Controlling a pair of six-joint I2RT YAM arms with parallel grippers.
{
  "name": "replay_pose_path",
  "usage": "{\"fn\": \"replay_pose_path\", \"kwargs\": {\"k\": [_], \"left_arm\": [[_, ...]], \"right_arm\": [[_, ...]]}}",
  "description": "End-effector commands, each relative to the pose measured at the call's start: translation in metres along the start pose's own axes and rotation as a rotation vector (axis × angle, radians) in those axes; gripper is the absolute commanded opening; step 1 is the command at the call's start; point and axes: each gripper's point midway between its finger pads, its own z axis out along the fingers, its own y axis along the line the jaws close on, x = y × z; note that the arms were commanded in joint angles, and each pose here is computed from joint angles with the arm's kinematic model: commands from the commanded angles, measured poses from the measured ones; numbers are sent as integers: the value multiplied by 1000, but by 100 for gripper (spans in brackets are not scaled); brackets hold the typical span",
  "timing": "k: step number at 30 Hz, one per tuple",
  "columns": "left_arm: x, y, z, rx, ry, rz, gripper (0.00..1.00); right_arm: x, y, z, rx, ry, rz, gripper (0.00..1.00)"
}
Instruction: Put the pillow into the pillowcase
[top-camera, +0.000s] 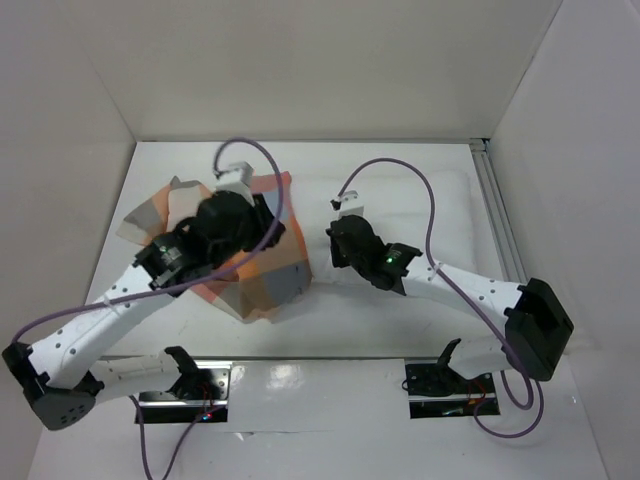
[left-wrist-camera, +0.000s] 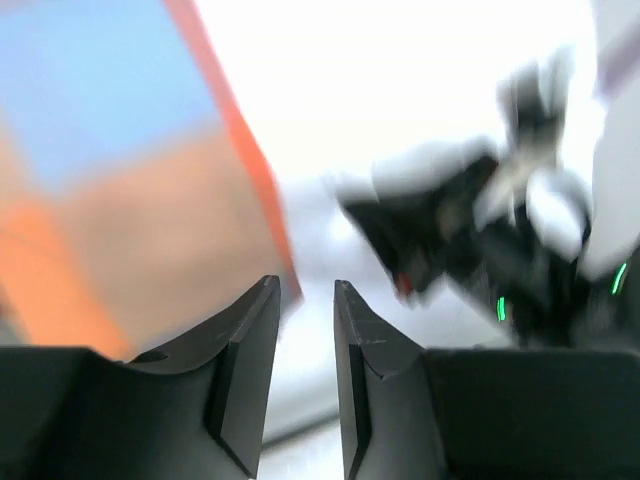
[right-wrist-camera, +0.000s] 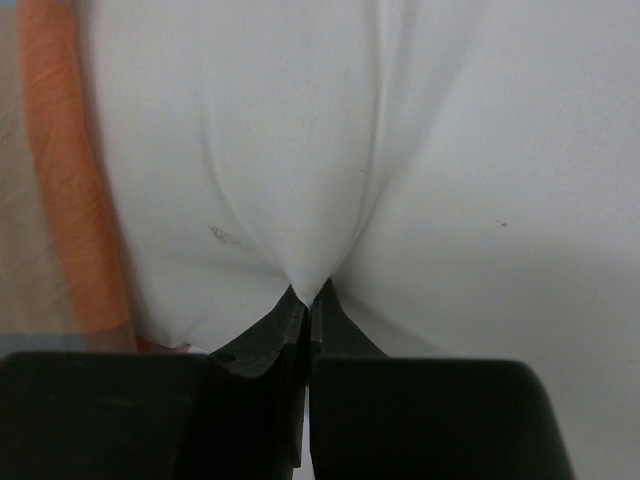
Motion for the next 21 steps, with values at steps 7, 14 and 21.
{"fn": "replay_pose_path", "kwargs": {"k": [7, 14, 21], "left_arm": [[-115, 75, 79, -285, -31, 6, 47], [-143, 113, 178, -400, 70, 39, 56], [-131, 110, 223, -432, 134, 154, 65]], "right_arm": [[11, 4, -6, -73, 4, -29, 0], [17, -6, -7, -37, 15, -49, 0], [17, -7, -5, -19, 30, -57, 0]]}}
